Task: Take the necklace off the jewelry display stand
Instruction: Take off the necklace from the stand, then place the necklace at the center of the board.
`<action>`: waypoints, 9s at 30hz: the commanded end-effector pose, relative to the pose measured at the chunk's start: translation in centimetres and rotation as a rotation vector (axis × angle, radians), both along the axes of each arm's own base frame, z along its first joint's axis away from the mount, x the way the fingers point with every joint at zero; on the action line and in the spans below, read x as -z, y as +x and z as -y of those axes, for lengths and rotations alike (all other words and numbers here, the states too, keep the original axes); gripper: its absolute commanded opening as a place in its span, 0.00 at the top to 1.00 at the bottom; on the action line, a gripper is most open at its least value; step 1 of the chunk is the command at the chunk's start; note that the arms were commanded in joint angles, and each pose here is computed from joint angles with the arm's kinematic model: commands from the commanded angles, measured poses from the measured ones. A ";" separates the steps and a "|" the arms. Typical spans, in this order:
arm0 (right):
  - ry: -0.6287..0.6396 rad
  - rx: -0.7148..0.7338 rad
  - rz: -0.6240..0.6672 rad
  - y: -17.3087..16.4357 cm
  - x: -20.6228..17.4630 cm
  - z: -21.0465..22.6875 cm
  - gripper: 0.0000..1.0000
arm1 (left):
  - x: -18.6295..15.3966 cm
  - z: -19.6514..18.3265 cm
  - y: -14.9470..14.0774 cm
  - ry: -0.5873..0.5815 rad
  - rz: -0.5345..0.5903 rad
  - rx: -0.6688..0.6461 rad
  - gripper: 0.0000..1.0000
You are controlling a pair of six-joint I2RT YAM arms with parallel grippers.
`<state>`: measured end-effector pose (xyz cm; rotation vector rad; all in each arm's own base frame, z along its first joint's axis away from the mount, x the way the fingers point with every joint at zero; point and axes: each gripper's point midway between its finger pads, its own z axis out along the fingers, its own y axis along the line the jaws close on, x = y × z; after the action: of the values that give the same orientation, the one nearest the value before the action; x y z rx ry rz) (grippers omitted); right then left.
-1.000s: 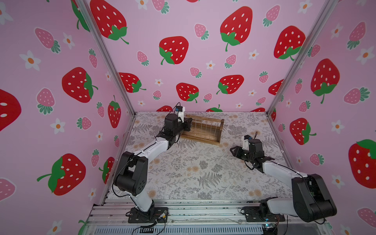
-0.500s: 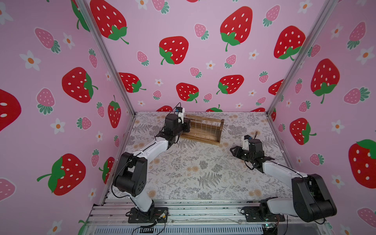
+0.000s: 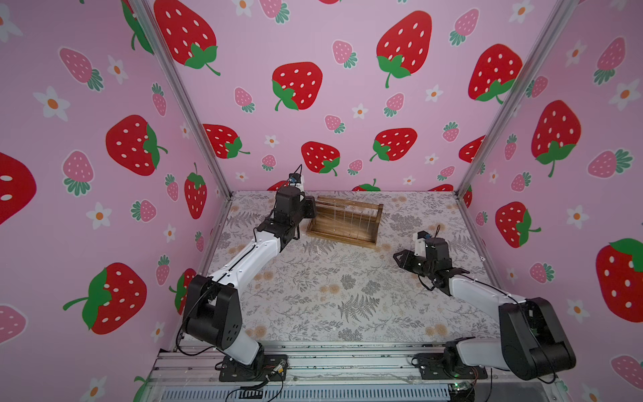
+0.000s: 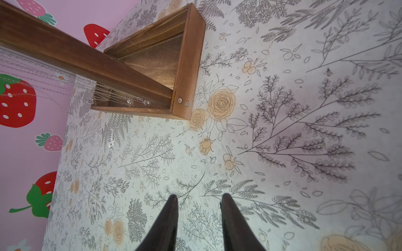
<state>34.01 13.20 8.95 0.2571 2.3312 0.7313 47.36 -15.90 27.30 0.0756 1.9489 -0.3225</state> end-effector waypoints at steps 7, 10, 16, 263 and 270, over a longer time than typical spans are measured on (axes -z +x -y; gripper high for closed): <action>0.107 -0.150 0.158 -0.6 -5.1 -2.8 0.60 | -0.3 0.2 -6.4 -0.034 -0.115 0.092 1.00; 0.168 -0.320 0.253 -2.2 -8.1 -6.2 0.57 | 0.0 0.4 -8.9 -0.048 -0.166 0.116 1.00; 0.301 -0.714 0.343 -7.1 -13.3 -14.4 0.49 | -0.2 2.1 -14.1 -0.181 -0.257 0.259 1.00; -0.492 0.192 -0.171 -2.9 -1.1 2.5 0.79 | -0.3 7.9 -19.6 -0.386 -0.315 0.546 0.51; -0.475 0.197 0.051 -3.0 -5.3 3.6 0.77 | 0.9 8.6 -11.6 -0.322 -0.228 0.378 0.57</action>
<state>31.54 10.66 15.43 0.2923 2.3158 0.1396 32.21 -24.48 23.69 0.2398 2.2033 -1.0171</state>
